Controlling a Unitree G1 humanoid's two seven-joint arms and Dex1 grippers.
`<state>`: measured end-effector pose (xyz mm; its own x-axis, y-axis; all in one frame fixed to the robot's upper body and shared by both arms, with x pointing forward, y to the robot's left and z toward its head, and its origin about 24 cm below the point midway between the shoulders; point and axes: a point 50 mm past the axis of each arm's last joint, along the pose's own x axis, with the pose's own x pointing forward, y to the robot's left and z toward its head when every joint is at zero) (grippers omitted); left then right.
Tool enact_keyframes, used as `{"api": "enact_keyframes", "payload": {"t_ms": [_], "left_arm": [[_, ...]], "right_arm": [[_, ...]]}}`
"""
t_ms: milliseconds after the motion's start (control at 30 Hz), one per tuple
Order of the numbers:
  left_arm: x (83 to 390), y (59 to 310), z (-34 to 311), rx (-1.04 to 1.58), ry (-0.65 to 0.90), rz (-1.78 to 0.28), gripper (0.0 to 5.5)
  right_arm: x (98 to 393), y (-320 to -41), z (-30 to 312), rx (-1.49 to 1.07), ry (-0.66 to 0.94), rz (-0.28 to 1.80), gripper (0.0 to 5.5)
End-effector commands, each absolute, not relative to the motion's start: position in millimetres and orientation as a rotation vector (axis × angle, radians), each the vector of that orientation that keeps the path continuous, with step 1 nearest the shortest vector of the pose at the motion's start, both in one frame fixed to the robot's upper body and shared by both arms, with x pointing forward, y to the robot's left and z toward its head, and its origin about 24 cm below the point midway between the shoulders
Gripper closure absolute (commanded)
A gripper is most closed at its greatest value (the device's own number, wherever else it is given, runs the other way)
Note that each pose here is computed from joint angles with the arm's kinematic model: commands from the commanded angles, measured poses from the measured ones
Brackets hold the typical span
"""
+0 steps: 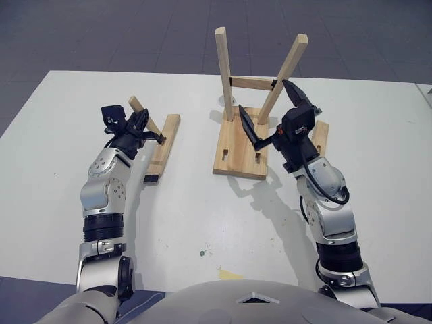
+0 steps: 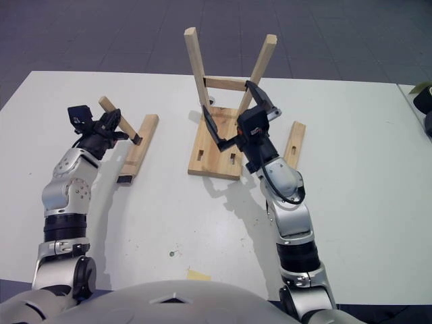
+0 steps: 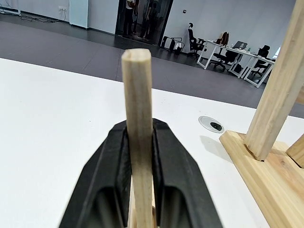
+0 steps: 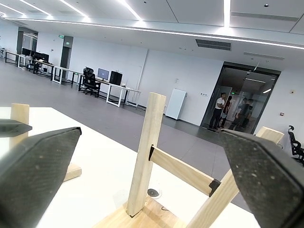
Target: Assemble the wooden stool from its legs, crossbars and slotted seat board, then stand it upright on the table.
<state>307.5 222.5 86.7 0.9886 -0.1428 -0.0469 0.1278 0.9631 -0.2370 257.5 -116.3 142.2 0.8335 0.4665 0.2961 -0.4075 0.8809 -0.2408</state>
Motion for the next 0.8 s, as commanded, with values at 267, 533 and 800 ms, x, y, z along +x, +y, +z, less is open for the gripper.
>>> {"api": "enact_keyframes", "payload": {"t_ms": [267,533,800], "left_arm": [[306.3,217.3,79.6,-0.211,0.102,-0.159,5.08],[307.2,215.4,89.9,-0.218,0.062,-0.161,5.08],[306.5,212.2,89.4,-0.210,0.069,-0.175,5.08]], "right_arm": [[257.7,-117.7,140.8,-0.175,-0.352,0.458,0.10],[257.3,-115.4,139.0,-0.175,-0.348,0.467,0.10],[256.4,-114.8,137.7,-0.175,-0.347,0.465,0.10]]}}
